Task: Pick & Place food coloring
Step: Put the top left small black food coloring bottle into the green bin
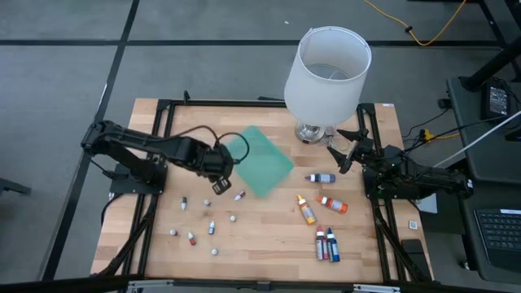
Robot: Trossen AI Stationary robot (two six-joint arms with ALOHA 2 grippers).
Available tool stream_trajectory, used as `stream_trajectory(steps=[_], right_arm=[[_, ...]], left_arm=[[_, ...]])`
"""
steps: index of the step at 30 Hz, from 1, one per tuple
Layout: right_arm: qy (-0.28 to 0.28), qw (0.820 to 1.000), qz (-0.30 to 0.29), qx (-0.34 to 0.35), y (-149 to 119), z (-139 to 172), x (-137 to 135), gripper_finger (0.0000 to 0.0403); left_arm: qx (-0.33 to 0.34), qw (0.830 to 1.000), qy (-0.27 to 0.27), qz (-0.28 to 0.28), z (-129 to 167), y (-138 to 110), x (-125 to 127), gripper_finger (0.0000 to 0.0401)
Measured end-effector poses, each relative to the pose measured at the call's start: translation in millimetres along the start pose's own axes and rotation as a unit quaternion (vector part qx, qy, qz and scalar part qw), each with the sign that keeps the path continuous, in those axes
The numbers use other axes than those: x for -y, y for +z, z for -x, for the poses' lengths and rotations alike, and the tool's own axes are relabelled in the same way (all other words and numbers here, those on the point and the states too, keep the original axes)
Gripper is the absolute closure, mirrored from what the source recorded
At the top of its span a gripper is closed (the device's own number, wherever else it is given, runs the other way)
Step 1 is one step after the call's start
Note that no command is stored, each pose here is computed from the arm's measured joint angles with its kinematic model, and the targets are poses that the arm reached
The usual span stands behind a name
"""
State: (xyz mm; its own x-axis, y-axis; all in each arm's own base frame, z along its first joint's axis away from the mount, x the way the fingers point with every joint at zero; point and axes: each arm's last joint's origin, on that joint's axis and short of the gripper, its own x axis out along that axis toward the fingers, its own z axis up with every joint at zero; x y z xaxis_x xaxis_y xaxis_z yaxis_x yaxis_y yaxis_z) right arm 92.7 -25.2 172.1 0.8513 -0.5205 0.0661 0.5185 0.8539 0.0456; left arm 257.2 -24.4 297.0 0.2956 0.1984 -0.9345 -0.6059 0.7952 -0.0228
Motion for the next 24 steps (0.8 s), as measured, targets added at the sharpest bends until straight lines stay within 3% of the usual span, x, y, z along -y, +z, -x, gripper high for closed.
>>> stream_trajectory(steps=[9, 24], right_arm=[[0.0, 1.0, 0.0, 0.0, -0.1, 0.0, 0.0, 0.0006], [0.0, 1.0, 0.0, 0.0, 0.0, 0.0, 0.0, 0.0006]], left_arm=[[-0.01, 1.0, 0.024, -0.002, -5.5, 38.5, -17.7, 0.0347], [-0.05, 0.997, 0.059, 0.022, -70.0, 89.3, -49.5, 0.0347]])
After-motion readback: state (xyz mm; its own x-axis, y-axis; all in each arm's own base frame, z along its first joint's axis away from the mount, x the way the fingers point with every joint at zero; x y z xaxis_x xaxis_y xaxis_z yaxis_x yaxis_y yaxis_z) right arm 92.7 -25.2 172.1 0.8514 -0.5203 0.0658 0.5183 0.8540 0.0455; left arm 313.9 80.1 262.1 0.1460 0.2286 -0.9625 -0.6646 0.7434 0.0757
